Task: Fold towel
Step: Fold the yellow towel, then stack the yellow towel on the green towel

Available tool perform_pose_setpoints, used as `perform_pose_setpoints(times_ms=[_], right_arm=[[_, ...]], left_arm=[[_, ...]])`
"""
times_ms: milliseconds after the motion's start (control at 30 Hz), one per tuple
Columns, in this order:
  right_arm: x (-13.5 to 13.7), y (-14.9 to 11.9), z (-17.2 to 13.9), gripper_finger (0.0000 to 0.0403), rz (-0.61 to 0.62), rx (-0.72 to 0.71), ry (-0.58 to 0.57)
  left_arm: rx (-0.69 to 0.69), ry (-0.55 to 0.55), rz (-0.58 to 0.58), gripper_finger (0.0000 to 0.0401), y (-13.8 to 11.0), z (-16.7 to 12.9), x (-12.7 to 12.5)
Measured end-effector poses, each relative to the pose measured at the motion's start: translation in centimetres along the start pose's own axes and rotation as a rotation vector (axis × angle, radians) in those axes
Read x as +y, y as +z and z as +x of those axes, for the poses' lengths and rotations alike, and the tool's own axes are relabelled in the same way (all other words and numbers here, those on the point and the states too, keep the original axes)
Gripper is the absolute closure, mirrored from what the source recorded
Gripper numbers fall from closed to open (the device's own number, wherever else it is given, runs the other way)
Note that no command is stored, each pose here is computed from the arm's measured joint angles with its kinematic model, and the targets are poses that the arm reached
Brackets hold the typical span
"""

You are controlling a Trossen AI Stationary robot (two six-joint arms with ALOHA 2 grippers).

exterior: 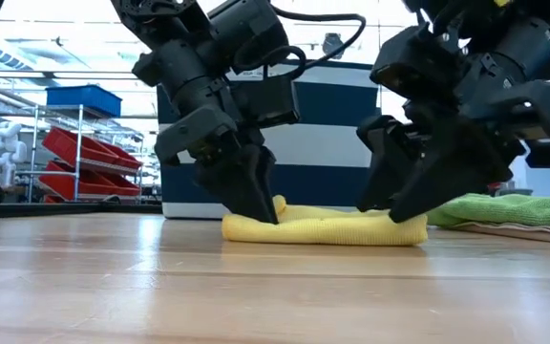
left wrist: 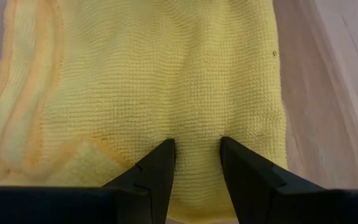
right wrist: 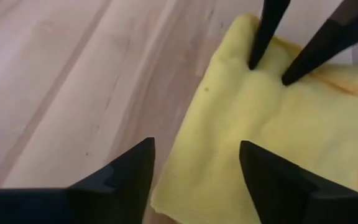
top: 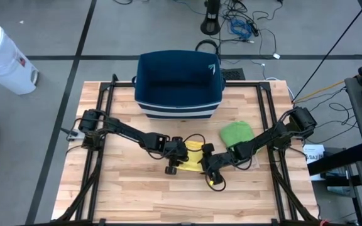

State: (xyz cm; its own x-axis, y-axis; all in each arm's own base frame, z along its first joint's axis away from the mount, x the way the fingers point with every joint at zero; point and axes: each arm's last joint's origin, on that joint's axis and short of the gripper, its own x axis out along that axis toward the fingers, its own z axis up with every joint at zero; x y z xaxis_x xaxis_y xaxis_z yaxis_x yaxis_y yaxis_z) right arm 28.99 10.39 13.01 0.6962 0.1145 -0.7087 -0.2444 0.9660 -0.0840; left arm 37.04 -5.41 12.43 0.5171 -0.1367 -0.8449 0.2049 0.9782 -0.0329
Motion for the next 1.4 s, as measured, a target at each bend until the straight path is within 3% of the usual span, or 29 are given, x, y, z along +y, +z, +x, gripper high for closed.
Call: perform_pose_setpoints(times_ms=[200, 500, 767, 1033, 1267, 1400], right_arm=[[-0.8, -0.6, 0.1, 0.0160, 0.034, 0.067, -0.020], [-1.6, -0.9, 0.4, 0.0189, 0.058, 0.088, -0.028], [-1.4, -2.4, 3.0, 0.0261, 0.091, 0.134, 0.017], [-0.8, -1.9, 1.9, 0.0387, 0.031, 0.118, 0.054], [-1.1, -1.7, -0.4, 0.0395, -0.006, 0.184, -0.013], [-1.4, -1.7, -2.0, 0.0397, -0.040, 0.236, -0.079]], left_arm=[[-0.043, -0.002, 0.002, 0.0259, 0.4, 0.0, 0.0], [-0.047, -0.005, 0.000, 0.0259, 0.4, 0.0, 0.0], [-0.051, -0.007, 0.000, 0.0259, 0.4, 0.0, 0.0], [-0.053, -0.009, 0.004, 0.0259, 0.4, 0.0, 0.0], [-0.078, -0.001, 0.033, 0.0259, 0.8, -0.7, -0.2], [-0.165, 0.023, 0.066, 0.0259, 1.9, -2.3, -0.4]])
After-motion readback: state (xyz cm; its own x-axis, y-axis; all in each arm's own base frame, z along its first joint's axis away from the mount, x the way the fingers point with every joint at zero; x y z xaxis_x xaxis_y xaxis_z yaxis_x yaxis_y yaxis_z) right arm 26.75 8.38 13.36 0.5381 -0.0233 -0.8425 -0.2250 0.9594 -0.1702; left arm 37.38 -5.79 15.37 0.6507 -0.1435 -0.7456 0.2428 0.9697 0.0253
